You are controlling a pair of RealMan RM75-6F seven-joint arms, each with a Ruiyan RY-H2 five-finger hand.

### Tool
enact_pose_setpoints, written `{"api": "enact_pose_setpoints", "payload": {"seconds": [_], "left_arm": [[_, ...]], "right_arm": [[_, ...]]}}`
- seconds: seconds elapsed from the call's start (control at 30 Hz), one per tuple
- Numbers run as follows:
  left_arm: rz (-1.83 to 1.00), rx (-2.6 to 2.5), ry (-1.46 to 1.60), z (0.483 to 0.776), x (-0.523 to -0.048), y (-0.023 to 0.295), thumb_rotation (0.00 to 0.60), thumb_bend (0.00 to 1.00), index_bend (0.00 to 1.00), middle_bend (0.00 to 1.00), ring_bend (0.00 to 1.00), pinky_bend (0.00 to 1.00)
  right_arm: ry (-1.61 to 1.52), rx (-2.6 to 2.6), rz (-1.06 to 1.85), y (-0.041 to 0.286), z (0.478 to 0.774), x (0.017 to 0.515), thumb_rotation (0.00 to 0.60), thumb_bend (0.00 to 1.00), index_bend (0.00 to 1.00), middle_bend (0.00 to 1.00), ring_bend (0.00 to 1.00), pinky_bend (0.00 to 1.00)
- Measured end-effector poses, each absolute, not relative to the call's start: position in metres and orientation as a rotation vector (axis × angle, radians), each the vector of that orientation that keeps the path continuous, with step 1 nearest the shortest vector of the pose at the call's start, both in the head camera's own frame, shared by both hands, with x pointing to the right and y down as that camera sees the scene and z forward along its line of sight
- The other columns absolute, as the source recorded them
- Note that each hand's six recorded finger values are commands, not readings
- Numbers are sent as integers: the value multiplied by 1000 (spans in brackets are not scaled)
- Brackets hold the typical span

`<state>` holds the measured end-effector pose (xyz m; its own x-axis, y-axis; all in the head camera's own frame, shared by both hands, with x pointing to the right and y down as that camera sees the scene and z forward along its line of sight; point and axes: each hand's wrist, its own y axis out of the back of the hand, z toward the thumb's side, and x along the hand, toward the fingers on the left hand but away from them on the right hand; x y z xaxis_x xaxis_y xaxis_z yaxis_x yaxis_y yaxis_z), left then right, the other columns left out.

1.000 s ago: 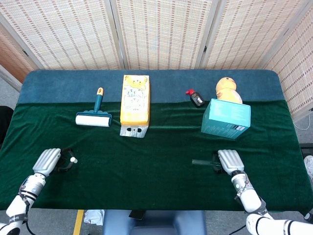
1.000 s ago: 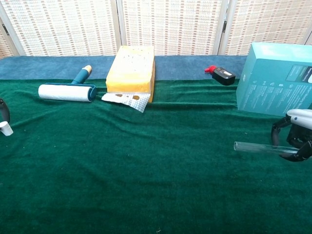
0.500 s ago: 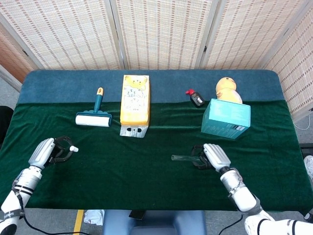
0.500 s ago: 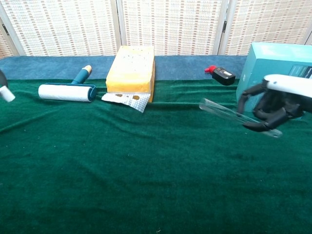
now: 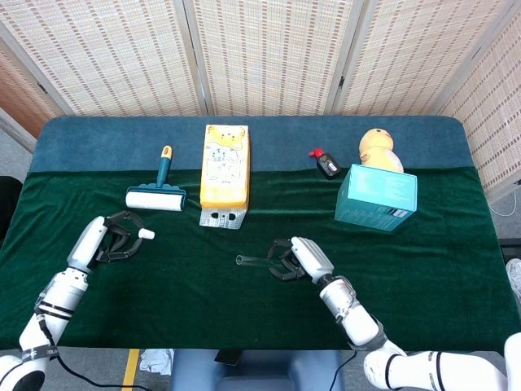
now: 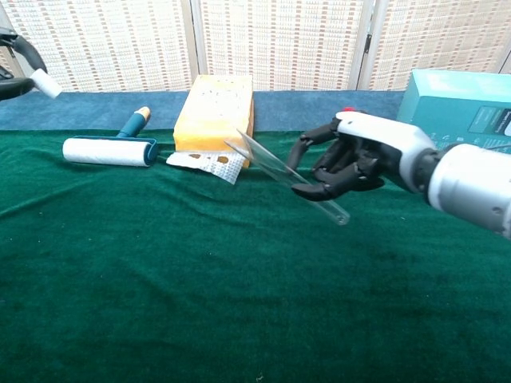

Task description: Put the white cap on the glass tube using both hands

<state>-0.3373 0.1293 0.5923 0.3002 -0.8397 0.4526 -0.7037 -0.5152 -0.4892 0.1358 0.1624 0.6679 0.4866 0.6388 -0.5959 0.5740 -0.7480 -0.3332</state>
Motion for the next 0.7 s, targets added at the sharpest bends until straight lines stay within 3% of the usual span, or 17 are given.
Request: {"api": "enact_pose_setpoints", "payload": {"seconds": [0.7], "left_arm": [[-769,-2387,1295,580,-261,139,600,569,605,1000,900,851]], "right_arm": [[-1212,-2741,1052,161,680,82,600,887,758,929,1000,1000]]}}
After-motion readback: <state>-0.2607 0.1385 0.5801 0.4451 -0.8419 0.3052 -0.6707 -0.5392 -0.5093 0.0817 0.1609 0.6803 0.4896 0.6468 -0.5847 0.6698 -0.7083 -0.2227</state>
